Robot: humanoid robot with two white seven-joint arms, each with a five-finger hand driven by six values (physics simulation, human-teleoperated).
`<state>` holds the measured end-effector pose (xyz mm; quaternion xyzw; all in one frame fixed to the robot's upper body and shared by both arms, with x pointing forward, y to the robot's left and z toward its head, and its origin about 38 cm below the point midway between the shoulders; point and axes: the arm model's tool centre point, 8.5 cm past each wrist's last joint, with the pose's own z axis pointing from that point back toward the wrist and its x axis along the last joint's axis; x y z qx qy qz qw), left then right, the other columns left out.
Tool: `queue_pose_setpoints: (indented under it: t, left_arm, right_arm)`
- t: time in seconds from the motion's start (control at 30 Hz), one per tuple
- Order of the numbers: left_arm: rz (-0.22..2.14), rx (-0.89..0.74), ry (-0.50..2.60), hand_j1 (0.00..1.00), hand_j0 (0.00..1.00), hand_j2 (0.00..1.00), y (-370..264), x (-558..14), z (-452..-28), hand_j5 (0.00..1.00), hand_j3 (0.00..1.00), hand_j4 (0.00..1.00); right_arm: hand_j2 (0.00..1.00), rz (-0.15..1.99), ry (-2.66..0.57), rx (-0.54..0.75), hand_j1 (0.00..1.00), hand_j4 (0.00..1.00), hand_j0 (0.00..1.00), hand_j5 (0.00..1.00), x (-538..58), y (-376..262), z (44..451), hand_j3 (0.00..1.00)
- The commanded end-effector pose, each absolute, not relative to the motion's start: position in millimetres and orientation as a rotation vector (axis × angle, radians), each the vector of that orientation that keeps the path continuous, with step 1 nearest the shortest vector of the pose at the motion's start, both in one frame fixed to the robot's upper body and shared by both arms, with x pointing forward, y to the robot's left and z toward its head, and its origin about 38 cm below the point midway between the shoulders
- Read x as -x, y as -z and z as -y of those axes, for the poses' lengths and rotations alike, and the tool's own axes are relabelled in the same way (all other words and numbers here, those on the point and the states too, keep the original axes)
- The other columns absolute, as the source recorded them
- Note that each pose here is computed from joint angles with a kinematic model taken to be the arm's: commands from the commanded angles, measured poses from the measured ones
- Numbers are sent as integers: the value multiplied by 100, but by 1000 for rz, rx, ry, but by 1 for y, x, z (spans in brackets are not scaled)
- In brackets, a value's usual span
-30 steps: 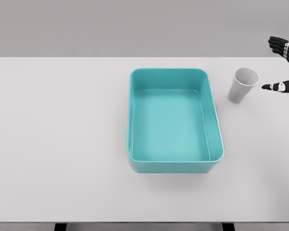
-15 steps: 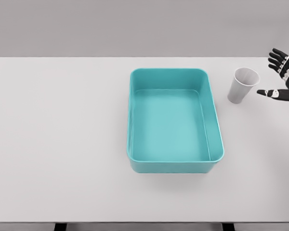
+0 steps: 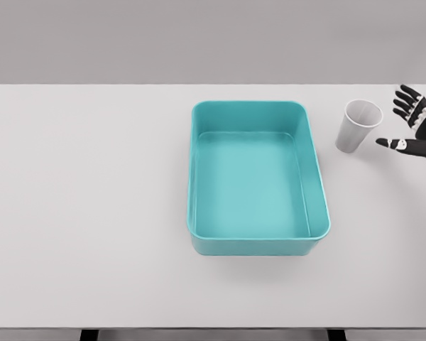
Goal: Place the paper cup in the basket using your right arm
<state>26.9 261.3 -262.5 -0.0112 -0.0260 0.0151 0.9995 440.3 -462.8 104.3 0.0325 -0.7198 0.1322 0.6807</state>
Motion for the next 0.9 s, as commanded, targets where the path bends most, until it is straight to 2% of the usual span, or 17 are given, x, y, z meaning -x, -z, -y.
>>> queue_pose_setpoints:
  t: [0.0,0.6,0.87]
  left_arm:
    - [52,23,-30,100,100,100,262,-27,-261,100,100,100]
    - [52,23,-30,100,100,100,262,-27,-261,100,100,100]
    - [52,23,-30,100,100,100,262,-27,-261,100,100,100]
  right_arm:
    - [100,1600,-282,-77,100,100,100,100,-439,-98,464,100]
    - [100,1593,-269,-160,100,100,100,100,-453,-81,425,100]
    - [100,1568,-260,-167,100,100,100,100,-455,-73,422,100]
